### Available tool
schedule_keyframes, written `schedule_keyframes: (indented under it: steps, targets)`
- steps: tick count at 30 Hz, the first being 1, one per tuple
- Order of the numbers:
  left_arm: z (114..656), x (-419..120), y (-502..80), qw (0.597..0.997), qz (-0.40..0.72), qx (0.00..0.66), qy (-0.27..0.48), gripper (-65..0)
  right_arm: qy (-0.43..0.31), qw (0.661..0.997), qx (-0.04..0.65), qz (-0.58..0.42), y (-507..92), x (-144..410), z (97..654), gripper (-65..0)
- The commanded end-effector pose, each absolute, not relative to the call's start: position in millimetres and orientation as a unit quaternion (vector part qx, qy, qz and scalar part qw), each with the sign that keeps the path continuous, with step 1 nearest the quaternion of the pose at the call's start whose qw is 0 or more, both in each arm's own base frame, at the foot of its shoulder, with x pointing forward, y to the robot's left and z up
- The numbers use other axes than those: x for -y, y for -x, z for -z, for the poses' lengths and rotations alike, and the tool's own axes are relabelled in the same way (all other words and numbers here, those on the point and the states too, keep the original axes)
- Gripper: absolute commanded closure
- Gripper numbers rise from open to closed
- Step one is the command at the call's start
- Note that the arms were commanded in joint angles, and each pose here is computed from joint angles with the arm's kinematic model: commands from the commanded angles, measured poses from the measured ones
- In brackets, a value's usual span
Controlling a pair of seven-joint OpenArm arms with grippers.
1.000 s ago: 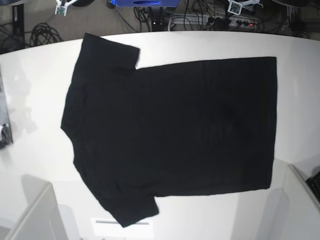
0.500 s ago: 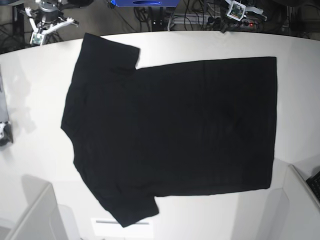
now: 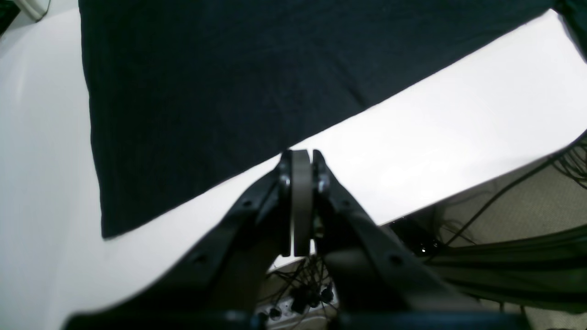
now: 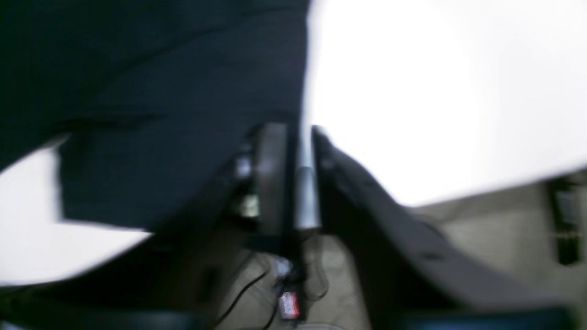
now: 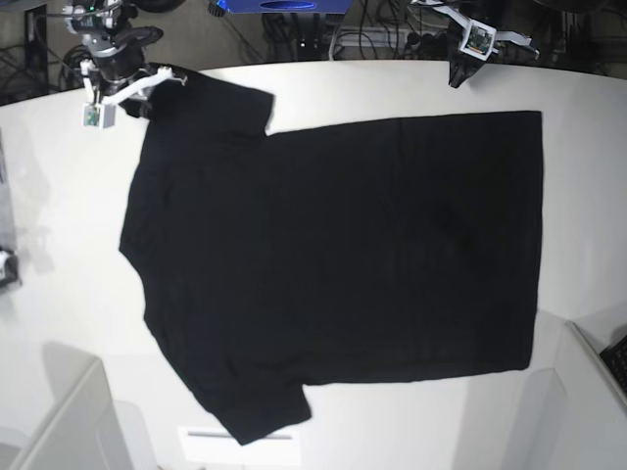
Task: Fold the T-shirt properly
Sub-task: 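Move both grippers to the shirt's shoulder corners and grasp them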
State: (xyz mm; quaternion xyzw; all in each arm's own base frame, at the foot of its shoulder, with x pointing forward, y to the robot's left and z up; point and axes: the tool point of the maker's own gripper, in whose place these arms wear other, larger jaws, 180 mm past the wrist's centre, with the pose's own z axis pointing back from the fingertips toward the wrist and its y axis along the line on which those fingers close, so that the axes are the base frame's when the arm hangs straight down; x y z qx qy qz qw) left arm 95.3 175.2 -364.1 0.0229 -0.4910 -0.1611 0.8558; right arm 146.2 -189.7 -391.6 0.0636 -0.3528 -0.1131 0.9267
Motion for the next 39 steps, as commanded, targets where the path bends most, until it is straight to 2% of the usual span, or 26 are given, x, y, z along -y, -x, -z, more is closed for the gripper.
schedule_keyframes:
  steps: [1,4,5,7,12,20,25,34,39]
  targets:
    - [358,-178,-95,0.854,0.143,0.501,-0.018,0.0,-0.078,0.921,0.369,0.101,-154,189,381,-23.3]
    - [352,-201,-101,0.858,0.070,0.508,-0.018,-17.1,-0.124,0.914,0.372,0.103,-161,189,373,-37.7]
    - [350,-208,-103,0.858,0.049,0.511,-0.018,-22.1,-0.133,0.911,0.376,0.108,-163,191,369,-39.9]
    - [346,-226,-106,0.856,0.016,0.517,-0.029,-28.0,-0.129,0.903,0.389,0.125,-171,207,361,-38.7]
    - [338,-246,-109,0.850,0.002,0.525,-0.050,-28.5,-0.123,0.918,0.341,0.161,-172,229,385,-38.4]
    - [339,-245,-115,0.847,-0.012,0.530,-0.042,-29.1,-0.148,0.924,0.295,0.195,-169,234,423,-38.3]
    - [341,-238,-119,0.836,-0.094,0.538,0.052,-29.1,-0.160,0.929,0.278,0.183,-164,222,431,-38.3]
    - [363,-280,-105,0.837,-0.186,0.512,0.056,-29.0,-0.195,0.938,0.248,0.146,-158,185,442,-38.1]
    - [359,-296,-116,0.837,-0.219,0.492,0.102,-28.5,-0.201,0.939,0.235,0.150,-153,181,450,-36.6]
